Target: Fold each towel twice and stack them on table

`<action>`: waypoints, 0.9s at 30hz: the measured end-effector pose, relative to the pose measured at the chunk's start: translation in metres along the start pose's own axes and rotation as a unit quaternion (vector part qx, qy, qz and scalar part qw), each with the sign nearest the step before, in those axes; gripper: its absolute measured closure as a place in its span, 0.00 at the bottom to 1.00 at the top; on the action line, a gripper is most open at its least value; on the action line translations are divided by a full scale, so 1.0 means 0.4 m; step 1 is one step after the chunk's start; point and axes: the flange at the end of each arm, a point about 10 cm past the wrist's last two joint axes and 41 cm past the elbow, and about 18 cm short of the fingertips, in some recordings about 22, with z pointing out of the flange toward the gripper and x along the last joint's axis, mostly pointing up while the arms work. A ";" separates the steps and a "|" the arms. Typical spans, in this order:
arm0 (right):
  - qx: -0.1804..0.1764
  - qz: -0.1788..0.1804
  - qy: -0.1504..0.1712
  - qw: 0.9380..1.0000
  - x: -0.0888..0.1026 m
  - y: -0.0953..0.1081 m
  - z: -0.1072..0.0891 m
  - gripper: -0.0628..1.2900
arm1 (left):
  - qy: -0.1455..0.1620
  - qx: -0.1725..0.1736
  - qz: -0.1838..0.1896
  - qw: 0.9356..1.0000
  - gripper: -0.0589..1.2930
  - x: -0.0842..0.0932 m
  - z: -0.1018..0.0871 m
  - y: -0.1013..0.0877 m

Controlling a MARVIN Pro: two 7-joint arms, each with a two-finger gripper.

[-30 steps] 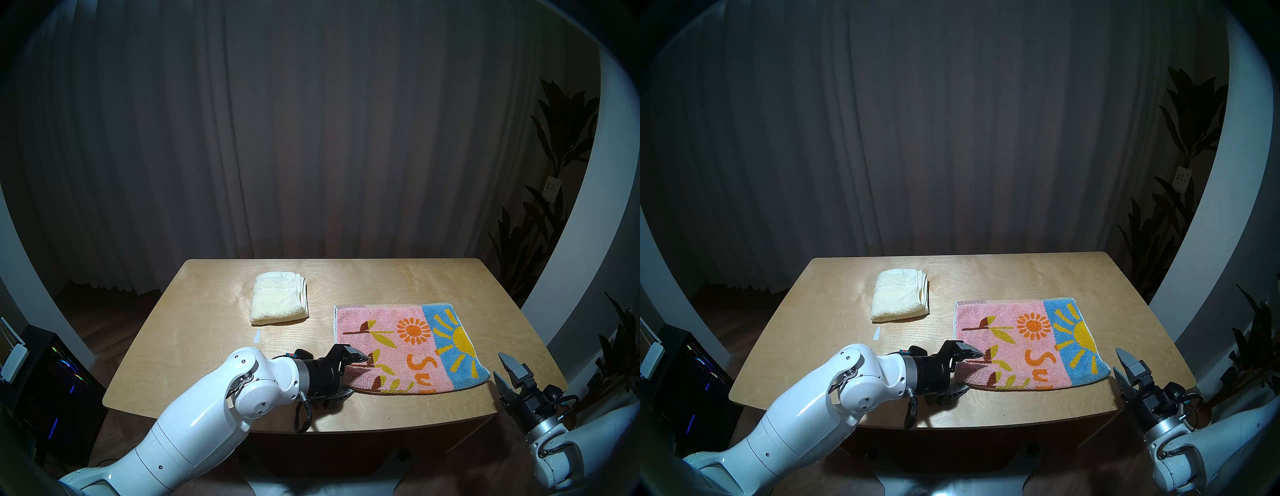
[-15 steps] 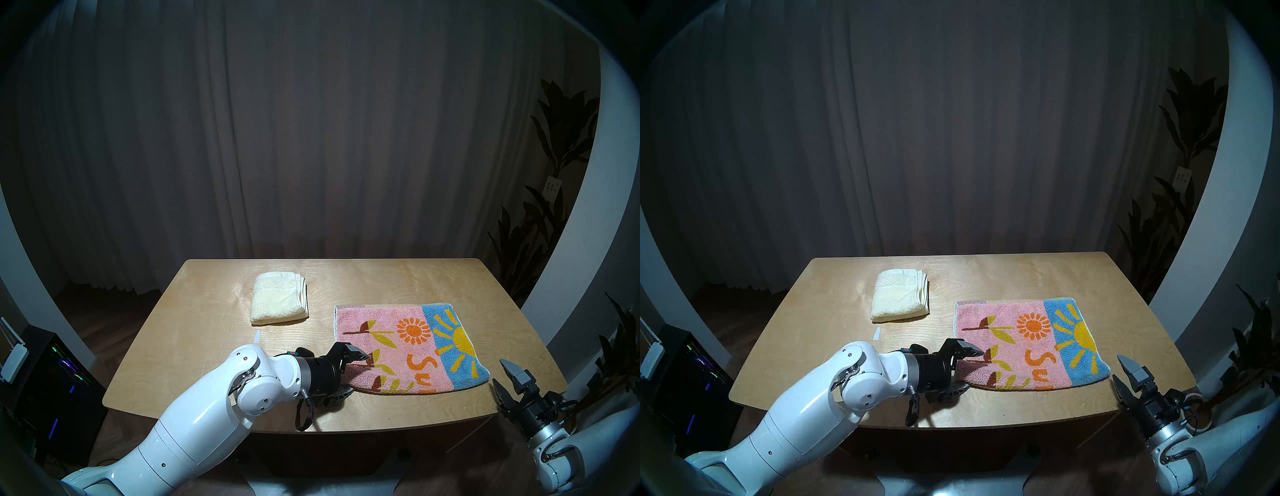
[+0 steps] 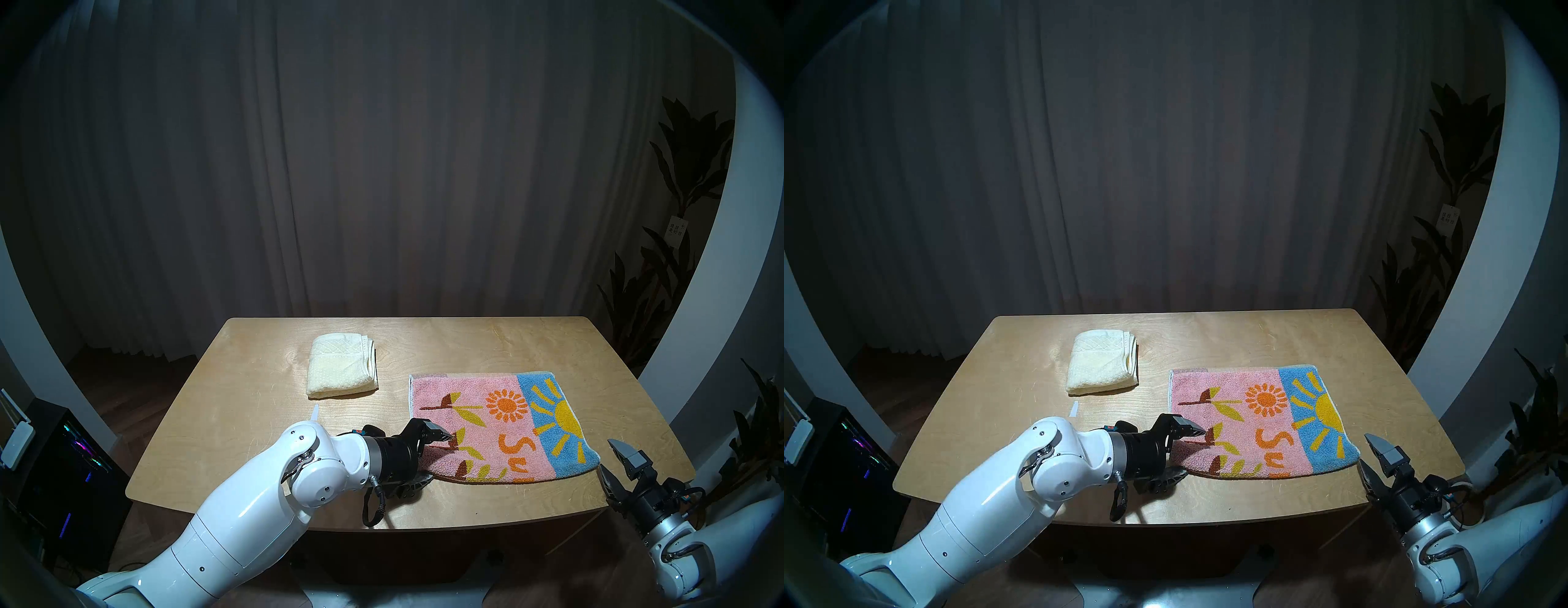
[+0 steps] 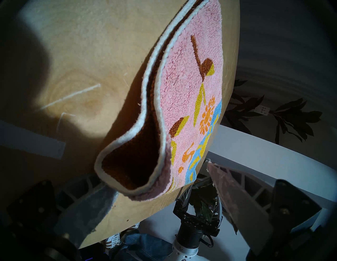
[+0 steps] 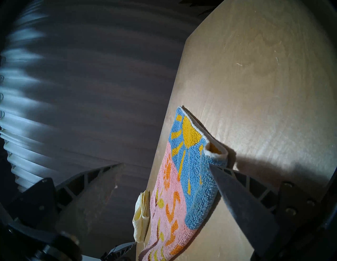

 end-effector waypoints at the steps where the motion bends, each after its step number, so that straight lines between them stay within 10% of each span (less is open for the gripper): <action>1: -0.006 0.001 0.000 1.000 -0.001 0.001 0.002 0.06 | 0.000 0.000 0.000 1.000 0.07 0.000 0.000 0.000; 27: -0.053 -0.005 0.015 0.998 -0.018 -0.021 0.045 0.11 | 0.003 0.001 -0.003 1.000 0.07 0.010 -0.004 0.002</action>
